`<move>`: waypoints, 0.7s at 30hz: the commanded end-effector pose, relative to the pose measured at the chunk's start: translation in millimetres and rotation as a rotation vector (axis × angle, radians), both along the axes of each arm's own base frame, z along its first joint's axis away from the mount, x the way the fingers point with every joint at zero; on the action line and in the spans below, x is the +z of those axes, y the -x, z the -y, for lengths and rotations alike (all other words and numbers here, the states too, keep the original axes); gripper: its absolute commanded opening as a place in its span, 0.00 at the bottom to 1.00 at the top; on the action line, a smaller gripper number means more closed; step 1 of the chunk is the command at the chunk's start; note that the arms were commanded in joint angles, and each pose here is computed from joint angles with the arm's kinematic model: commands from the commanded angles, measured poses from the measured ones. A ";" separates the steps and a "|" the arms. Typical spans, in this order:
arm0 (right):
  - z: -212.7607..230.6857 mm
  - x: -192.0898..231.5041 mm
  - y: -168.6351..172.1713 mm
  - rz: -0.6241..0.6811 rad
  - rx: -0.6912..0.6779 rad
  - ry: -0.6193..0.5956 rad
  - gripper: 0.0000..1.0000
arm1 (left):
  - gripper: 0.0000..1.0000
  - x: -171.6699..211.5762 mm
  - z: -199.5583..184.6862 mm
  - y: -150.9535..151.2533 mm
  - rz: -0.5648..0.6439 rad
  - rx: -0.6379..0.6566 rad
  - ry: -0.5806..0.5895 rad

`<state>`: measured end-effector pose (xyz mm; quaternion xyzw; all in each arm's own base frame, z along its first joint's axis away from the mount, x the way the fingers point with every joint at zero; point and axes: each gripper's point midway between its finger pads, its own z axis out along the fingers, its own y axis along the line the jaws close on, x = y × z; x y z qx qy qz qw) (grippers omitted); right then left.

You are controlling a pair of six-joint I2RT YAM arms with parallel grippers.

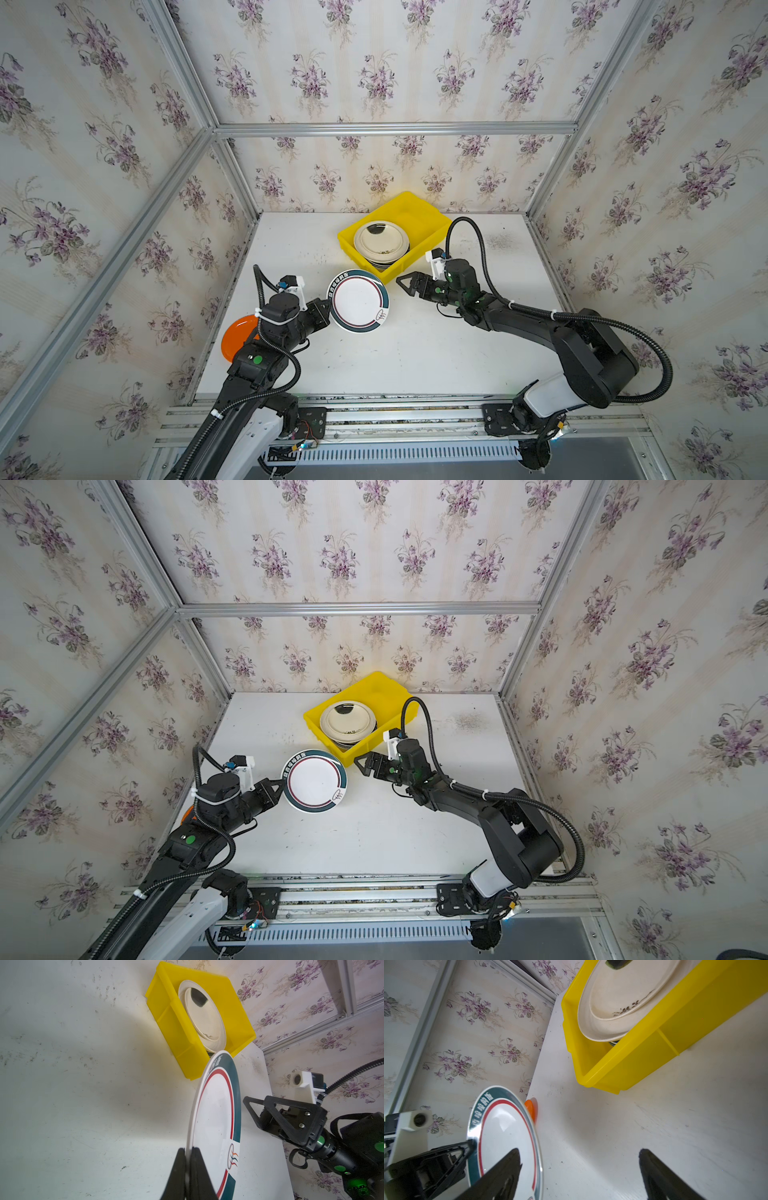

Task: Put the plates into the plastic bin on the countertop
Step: 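Hold the plate up with the left gripper while the right gripper grasps its rim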

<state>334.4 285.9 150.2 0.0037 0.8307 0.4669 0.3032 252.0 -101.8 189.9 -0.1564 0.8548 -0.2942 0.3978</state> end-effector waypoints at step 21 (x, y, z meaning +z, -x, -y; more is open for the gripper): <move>2.7 6.2 7.9 -0.015 0.008 -0.055 0.48 | 0.00 30.9 60.7 -36.4 0.114 -0.214 0.180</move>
